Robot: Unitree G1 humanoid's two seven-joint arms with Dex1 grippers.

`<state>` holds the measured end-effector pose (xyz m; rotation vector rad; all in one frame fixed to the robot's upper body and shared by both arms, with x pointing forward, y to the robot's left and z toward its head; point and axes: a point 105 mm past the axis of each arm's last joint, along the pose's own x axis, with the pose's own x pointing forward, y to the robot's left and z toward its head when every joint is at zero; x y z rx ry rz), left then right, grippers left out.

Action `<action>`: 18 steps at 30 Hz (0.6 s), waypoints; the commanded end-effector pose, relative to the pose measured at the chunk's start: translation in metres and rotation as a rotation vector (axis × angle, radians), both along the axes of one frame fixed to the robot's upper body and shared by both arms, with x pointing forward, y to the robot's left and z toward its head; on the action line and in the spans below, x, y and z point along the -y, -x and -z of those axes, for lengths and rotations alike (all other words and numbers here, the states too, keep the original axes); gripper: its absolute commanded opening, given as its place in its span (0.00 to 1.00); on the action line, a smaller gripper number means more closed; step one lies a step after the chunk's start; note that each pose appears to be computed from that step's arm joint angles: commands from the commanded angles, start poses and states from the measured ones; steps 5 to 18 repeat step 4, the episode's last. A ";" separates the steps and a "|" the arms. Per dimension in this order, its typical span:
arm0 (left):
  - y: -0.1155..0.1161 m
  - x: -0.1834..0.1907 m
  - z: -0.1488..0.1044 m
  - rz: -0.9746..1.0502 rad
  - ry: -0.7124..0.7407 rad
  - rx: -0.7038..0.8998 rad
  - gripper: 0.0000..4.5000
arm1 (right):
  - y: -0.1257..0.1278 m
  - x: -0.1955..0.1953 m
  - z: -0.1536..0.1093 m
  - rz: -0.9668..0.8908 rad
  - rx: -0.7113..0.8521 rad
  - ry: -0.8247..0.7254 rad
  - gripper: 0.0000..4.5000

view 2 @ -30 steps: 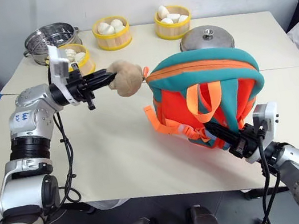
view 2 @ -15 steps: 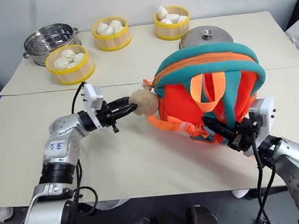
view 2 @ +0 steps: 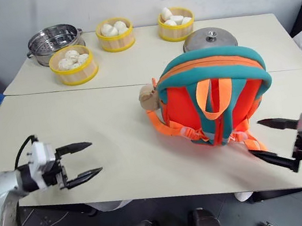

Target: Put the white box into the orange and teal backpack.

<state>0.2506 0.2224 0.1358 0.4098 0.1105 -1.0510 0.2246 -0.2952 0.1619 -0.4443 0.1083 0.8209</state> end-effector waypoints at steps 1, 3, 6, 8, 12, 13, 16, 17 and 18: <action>0.011 -0.009 -0.004 -0.011 -0.071 0.058 0.99 | -0.005 0.009 -0.005 -0.028 0.071 0.096 1.00; 0.019 -0.009 0.003 -0.013 -0.080 0.043 0.99 | -0.009 0.013 0.000 -0.045 0.069 0.123 1.00; 0.021 -0.009 0.005 -0.021 -0.077 0.028 0.99 | -0.011 0.015 0.002 -0.041 0.070 0.124 1.00; 0.021 -0.009 0.005 -0.021 -0.077 0.028 0.99 | -0.011 0.015 0.002 -0.041 0.070 0.124 1.00; 0.021 -0.009 0.005 -0.021 -0.077 0.028 0.99 | -0.011 0.015 0.002 -0.041 0.070 0.124 1.00; 0.021 -0.009 0.005 -0.021 -0.077 0.028 0.99 | -0.011 0.015 0.002 -0.041 0.070 0.124 1.00; 0.021 -0.009 0.005 -0.021 -0.077 0.028 0.99 | -0.011 0.015 0.002 -0.041 0.070 0.124 1.00; 0.021 -0.009 0.005 -0.021 -0.077 0.028 0.99 | -0.011 0.015 0.002 -0.041 0.070 0.124 1.00; 0.021 -0.009 0.005 -0.021 -0.077 0.028 0.99 | -0.011 0.015 0.002 -0.041 0.070 0.124 1.00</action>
